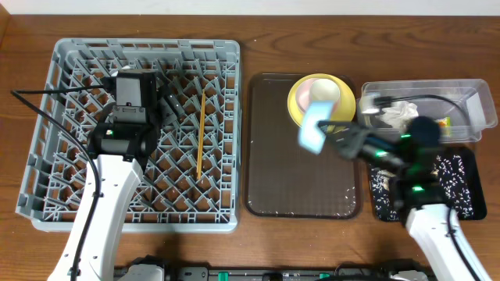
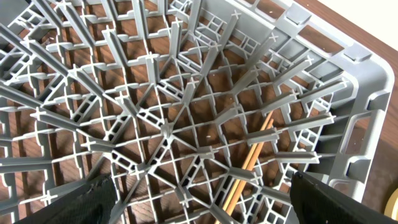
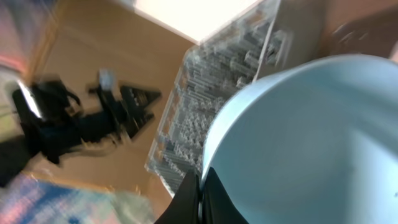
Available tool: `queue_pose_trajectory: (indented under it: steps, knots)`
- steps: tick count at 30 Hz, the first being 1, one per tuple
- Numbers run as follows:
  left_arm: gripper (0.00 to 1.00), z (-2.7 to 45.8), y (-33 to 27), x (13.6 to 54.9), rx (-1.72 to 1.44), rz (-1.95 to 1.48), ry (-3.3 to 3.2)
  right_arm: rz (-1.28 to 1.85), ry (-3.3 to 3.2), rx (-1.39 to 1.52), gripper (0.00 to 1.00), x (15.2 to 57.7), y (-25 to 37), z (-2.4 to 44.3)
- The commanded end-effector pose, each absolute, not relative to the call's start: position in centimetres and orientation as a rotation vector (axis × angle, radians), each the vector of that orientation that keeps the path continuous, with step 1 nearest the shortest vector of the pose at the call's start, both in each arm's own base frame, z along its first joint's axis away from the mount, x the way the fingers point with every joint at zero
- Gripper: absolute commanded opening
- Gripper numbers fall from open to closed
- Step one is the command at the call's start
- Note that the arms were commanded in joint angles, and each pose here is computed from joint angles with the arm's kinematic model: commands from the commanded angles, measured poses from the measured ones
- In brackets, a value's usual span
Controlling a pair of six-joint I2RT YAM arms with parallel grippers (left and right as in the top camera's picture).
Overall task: Sort waste into correct bins and load items into the dishwasher rack
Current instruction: 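Carry the empty plate back and set it on the brown tray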
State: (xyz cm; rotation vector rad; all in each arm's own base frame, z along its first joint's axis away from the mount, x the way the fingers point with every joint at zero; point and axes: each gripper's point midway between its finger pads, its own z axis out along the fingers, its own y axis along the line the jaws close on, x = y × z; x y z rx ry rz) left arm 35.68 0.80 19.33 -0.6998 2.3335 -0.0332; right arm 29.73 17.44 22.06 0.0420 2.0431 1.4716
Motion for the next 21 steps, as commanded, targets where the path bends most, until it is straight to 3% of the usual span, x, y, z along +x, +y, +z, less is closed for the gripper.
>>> queue_pose_trajectory:
  steps: [1, 9, 21]
  knots:
    - [0.91, 19.8, 0.9, 35.8, -0.700, -0.035, 2.322, 1.192, 2.038, -0.052, 0.01, 30.6, 19.5, 21.5]
    - [0.91, 19.8, 0.9, 35.8, -0.700, -0.035, 2.322, 0.631, 2.161, -0.214, 0.01, 28.5, 21.6, 16.9]
    - [0.91, 19.8, 0.9, 35.8, -0.700, -0.035, 2.322, 0.484, 2.345, -0.315, 0.01, 26.7, 22.6, 10.9]
